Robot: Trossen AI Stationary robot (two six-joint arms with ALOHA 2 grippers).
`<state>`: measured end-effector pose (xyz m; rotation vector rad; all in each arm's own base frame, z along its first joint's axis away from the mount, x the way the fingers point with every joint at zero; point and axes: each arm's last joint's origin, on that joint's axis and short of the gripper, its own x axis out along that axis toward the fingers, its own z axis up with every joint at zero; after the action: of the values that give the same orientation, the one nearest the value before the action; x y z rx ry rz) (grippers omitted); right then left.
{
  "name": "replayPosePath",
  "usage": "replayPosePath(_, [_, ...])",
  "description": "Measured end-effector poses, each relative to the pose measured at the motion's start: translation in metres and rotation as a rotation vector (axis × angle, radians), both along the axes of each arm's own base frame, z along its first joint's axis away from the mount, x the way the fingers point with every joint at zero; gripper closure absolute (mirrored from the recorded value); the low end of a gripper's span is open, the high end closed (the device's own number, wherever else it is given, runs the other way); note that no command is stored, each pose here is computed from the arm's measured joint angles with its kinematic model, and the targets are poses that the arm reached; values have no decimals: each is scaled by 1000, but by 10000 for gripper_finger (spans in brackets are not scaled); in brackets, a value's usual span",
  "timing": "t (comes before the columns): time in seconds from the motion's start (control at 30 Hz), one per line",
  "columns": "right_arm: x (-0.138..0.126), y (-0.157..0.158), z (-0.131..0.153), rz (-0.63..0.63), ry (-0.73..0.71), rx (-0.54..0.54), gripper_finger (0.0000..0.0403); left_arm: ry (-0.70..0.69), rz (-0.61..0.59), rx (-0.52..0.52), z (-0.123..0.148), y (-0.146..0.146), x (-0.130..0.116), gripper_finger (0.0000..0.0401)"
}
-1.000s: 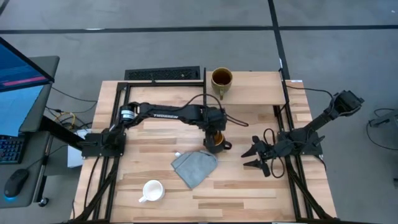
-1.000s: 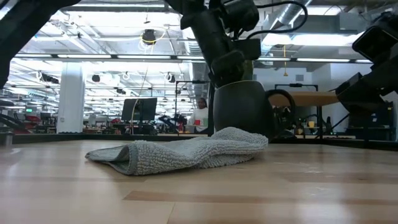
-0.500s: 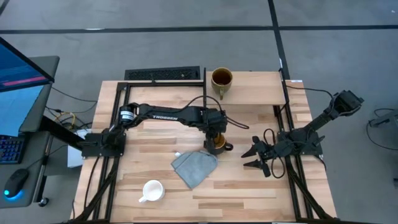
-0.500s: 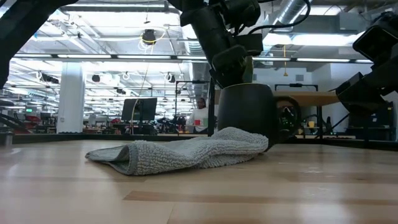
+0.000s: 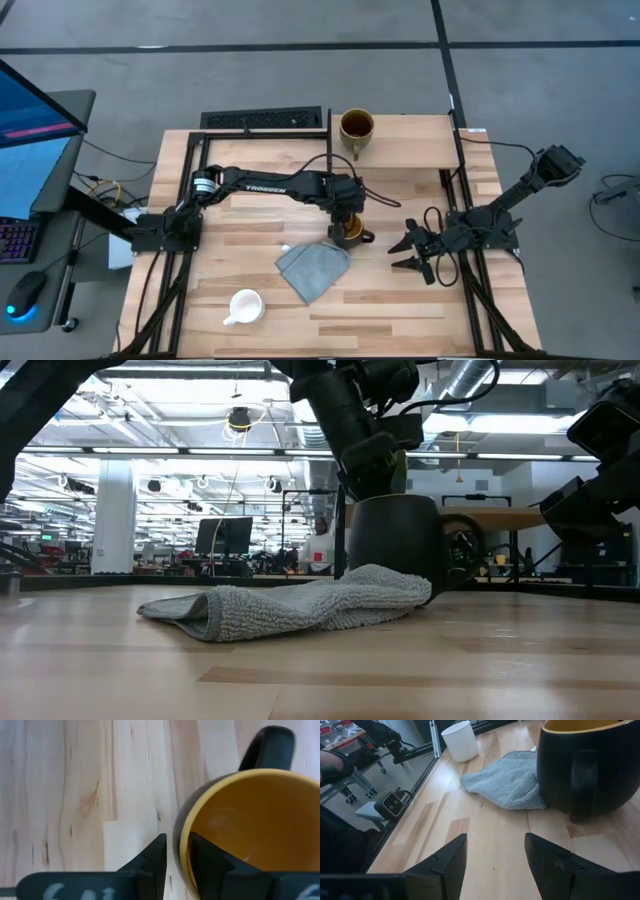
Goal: Stack small to large cups/mugs on shelf
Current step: Put the yellow mug on the shelf
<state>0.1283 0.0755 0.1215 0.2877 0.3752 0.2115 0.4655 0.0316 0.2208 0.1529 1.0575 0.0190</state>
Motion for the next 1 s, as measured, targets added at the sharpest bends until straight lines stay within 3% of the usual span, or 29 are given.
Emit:
replayPosePath(0.17, [0,0,0,0,0,0,182,-4,-11,-43,0,-1,0,317])
replayPosePath(0.6, [0,0,0,0,0,0,182,-21,-6,-86,0,-2,1,219])
replayPosePath(1.0, [0,0,0,0,2,-1,182,23,-7,-104,31,-4,-3,211])
